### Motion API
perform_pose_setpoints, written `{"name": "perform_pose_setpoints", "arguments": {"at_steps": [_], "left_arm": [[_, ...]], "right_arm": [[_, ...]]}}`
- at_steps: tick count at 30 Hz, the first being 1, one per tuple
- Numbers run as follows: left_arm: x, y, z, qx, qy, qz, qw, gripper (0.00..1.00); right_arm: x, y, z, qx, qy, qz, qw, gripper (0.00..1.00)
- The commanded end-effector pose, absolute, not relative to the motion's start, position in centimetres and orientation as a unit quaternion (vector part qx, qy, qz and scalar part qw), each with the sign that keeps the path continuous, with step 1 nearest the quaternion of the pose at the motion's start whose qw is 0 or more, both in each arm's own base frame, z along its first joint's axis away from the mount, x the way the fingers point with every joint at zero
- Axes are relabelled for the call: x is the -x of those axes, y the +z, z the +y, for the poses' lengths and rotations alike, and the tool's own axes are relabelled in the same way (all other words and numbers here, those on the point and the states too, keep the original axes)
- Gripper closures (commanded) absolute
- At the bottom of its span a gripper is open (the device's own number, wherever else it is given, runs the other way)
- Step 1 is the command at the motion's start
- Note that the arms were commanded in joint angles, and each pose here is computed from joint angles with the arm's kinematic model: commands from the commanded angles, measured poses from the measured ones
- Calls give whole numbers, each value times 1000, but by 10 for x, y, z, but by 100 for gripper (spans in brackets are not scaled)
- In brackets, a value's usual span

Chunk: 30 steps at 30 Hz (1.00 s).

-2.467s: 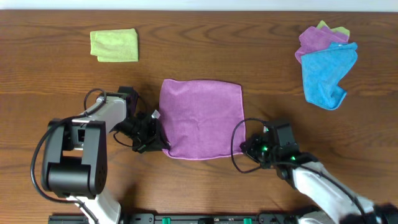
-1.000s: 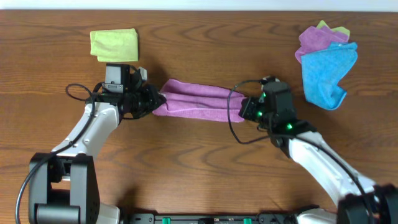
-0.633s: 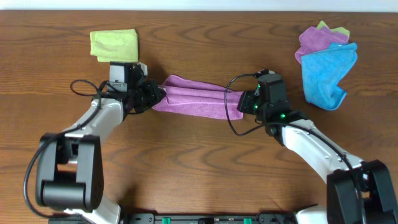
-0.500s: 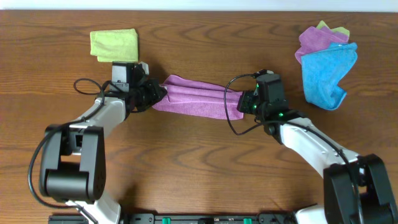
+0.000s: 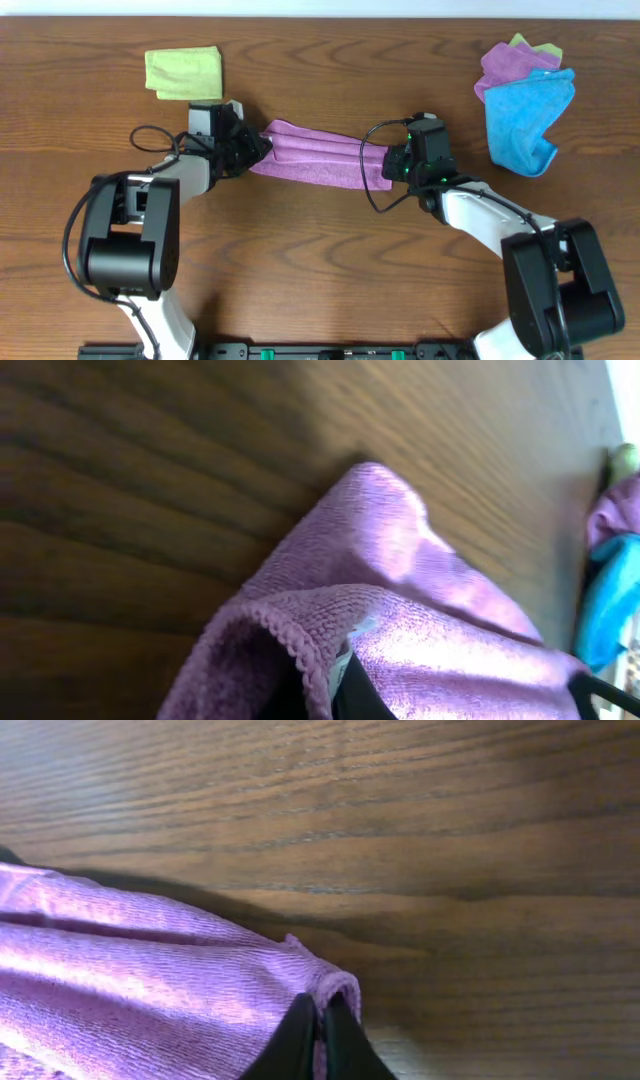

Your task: Fold the cloth

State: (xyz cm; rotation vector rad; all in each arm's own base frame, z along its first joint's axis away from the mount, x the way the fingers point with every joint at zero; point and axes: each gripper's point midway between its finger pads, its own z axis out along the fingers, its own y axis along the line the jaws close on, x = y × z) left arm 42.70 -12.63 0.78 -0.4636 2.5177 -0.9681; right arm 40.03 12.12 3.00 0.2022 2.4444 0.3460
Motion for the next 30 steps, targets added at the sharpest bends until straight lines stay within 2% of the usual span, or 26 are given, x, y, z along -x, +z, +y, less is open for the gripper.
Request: {"name": "perform_pose_setpoints", "arguments": {"at_steps": [1, 8, 13, 22, 27, 30], "left_arm": [[-429, -3, -117, 179, -328, 905, 203, 94], [-441, 8, -119, 168, -338, 898, 227, 90], [-448, 20, -125, 155, -358, 891, 234, 94], [-456, 28, -127, 151, -362, 887, 243, 94], [-455, 28, -128, 148, -366, 887, 240, 94], [-455, 29, -128, 148, -366, 887, 240, 94]], "right_arm": [[-409, 32, 108, -76, 105, 931, 341, 87], [-410, 32, 106, -76, 98, 931, 344, 83], [-409, 32, 109, -73, 106, 931, 341, 86], [-393, 22, 122, -86, 148, 941, 293, 84], [-387, 23, 134, -83, 182, 940, 275, 70], [-387, 26, 136, -94, 192, 938, 273, 67]]}}
